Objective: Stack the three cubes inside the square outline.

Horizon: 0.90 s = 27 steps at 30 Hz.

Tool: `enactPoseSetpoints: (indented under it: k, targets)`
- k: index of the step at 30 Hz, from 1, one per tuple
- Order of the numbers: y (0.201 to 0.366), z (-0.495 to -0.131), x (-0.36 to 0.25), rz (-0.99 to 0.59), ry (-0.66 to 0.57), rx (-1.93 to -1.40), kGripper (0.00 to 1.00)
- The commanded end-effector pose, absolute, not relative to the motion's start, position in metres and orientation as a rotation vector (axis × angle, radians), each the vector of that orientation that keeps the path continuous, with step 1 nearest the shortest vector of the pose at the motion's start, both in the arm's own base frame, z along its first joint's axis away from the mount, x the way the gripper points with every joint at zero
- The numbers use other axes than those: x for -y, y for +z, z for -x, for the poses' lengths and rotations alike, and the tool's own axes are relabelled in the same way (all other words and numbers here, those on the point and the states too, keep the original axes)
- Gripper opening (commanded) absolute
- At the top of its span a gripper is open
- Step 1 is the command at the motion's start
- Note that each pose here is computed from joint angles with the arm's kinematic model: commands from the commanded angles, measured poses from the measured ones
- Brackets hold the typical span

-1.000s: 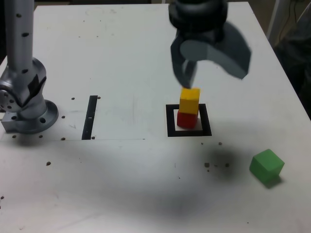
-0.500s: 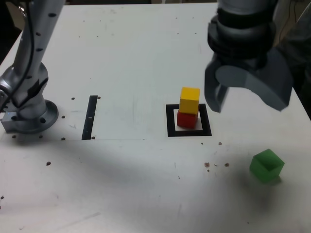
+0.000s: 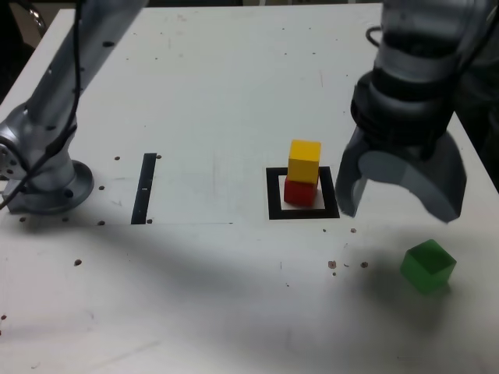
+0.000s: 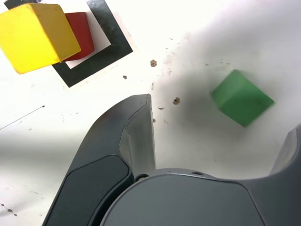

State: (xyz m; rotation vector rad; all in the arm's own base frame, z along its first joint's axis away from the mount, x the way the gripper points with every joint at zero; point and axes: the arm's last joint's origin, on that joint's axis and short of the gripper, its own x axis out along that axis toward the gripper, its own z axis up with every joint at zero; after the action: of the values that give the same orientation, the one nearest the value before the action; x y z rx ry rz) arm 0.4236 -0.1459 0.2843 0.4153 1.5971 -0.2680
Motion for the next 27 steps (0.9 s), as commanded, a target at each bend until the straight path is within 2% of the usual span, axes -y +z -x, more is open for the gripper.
enactPoseSetpoints:
  k: [1, 9, 13, 27]
  targets:
    - [0.278, -0.427, 0.146, -0.412, -0.278, -1.616, 0.95]
    - [0.271, -0.441, 0.152, -0.428, -0.306, -1.587, 0.95]
    - [0.268, -0.445, 0.155, -0.446, -0.309, -1.597, 0.94]
    - [0.239, -0.465, 0.164, -0.421, -0.338, -1.614, 0.94]
